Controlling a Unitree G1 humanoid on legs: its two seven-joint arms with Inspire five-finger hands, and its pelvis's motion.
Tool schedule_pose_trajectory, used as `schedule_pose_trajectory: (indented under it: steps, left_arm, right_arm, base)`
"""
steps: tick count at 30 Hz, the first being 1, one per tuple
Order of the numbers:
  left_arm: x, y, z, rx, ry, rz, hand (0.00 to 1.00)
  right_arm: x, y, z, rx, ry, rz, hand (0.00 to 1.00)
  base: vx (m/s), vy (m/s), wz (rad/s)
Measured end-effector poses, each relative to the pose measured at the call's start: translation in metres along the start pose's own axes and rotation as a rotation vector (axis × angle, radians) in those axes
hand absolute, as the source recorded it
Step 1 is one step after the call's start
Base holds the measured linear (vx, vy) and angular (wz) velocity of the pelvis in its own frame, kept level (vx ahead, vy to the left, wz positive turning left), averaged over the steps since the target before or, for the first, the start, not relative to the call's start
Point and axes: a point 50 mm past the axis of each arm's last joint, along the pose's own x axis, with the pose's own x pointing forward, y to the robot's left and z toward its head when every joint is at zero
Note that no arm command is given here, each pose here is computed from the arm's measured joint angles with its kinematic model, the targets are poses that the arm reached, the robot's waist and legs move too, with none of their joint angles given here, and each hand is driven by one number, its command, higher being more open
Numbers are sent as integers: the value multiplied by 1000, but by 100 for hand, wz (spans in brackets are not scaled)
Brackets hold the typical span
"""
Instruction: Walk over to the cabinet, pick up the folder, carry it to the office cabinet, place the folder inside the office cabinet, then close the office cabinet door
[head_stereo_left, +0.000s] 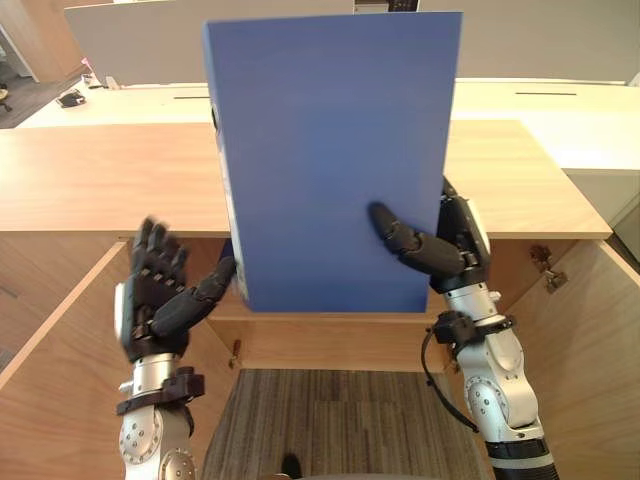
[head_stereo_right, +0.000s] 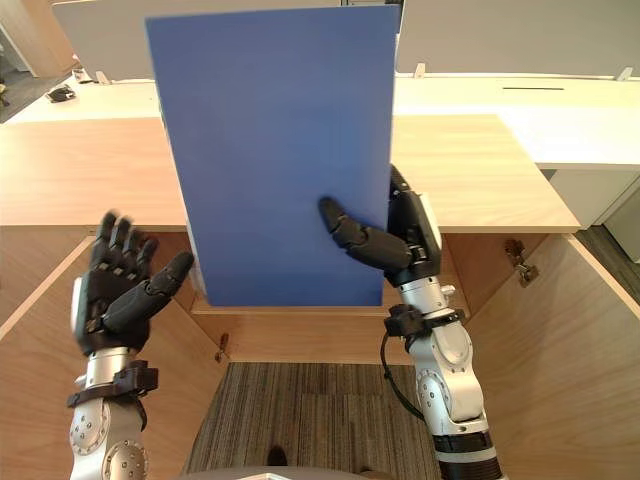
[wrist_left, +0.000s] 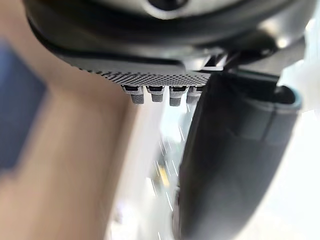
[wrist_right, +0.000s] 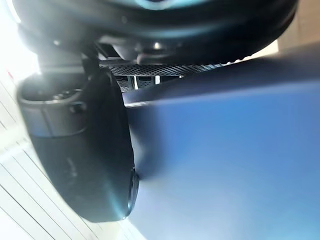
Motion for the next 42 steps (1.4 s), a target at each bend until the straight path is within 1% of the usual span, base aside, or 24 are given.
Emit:
schedule_pose_trajectory:
  steps: [1,3,5,7,9,11,12,13,14,15,17,18,20,21,24,27,29,30,31,32,34,36,38,42]
  left_arm:
    - [-3,9,-5,20,24,43,100]
    - [-21,37,-24,93,142,172,100]
    - [-30,45,-33,122,196,202,100]
    - [-43,56,-54,179,310,230,100]
    - [-58,66,-78,216,446,255,100]
    - [-84,79,-109,260,658,289,100]
    - [-94,83,-119,277,731,297,100]
    - [-99,84,-124,283,770,300,100]
    - [-103,85,-135,312,846,277,100]
    - [-101,83,-139,329,868,251,100]
    - [-87,72,-148,376,902,155,100]
    - [-80,66,-150,380,892,127,100]
    - [-74,61,-151,389,883,92,100]
    - [-66,58,-150,388,861,78,100]
    - [-45,47,-146,412,803,32,100]
    - [-28,32,-145,419,759,-18,100]
    - [-18,24,-142,409,722,-25,100]
    - [-11,18,-140,401,693,-29,100]
    - [-1,12,-136,390,655,-35,100]
    - [3,8,-133,382,635,-38,100]
    - [18,-8,-126,348,569,-55,100]
    - [22,-15,-122,323,536,-59,100]
    - [26,-28,-119,258,502,-51,100]
    - [31,-40,-115,211,470,-62,100]
  right_arm:
    - [-1,-2,4,-5,-15,-16,0]
    - [-4,-8,18,-37,-77,-52,0]
    - [-4,-8,20,-42,-86,-59,0]
    - [-4,-5,18,-56,-75,-54,0]
    - [-5,1,13,-77,-47,-30,0]
    - [-6,13,3,-111,10,39,0]
    - [-7,18,-2,-125,38,74,0]
    - [-7,21,-5,-134,54,97,0]
    - [-3,31,-14,-160,78,165,0]
    - [0,35,-18,-172,87,196,0]
    - [15,44,-36,-312,143,305,0]
    - [18,43,-47,-390,191,337,0]
    - [15,41,-57,-481,241,389,0]
    - [13,38,-61,-546,266,410,0]
    - [14,27,-70,-621,317,395,0]
    - [18,10,-78,-639,373,278,0]
    - [21,4,-77,-604,367,185,0]
    - [28,3,-73,-543,333,116,0]
    - [39,5,-65,-458,274,40,0]
    - [46,5,-61,-412,243,3,0]
    - [75,3,-37,-253,103,-140,0]
    - [92,2,-20,-150,16,-210,0]
    - [111,-6,9,-8,-126,-322,0]
    - [128,-14,36,126,-252,-422,0]
  base:
    - [8,-8,6]
    - [9,-5,8]
    - [0,-2,3]
    - [-23,-13,5]
    - [-11,-6,3]
    - [0,0,0]
    - [11,1,-3]
    - [-13,14,-4]
    - [-47,9,-6]
    - [-107,-2,-8]
    - [-176,-28,-6]
    - [-169,-22,3]
    - [-190,12,7]
    - [-206,31,5]
    - [-144,35,-2]
    - [-85,19,-3]
    - [-67,-10,3]
    - [-82,-19,4]
    - [-85,-22,5]
    - [-123,-37,5]
    - [-126,-44,4]
    - [-71,-29,7]
    - [-79,-38,11]
    - [-54,-40,3]
